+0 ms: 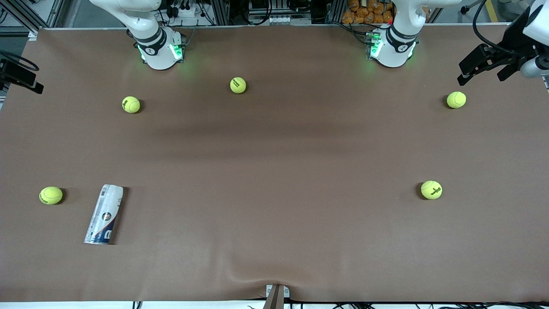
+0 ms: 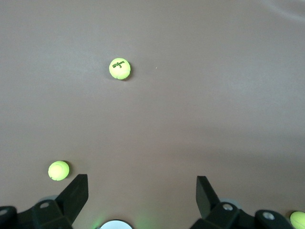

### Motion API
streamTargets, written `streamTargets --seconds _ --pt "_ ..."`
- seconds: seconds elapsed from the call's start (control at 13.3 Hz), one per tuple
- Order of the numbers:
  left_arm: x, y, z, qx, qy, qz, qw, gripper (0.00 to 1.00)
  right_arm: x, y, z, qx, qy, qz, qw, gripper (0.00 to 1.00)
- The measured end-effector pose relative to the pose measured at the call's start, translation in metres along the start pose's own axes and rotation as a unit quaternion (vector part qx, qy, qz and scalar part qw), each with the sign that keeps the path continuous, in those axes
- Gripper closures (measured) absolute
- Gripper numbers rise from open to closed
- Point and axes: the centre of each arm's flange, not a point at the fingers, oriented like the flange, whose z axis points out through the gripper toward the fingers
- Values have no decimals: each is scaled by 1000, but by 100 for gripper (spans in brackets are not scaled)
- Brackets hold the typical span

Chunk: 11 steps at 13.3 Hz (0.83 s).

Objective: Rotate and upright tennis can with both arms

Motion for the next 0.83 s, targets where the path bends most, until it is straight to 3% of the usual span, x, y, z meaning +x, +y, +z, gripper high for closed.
streamTargets --seconds 0.83 --pt "10 -1 20 7 -23 7 1000 0 -12 1 -11 -1 7 2 1000 0"
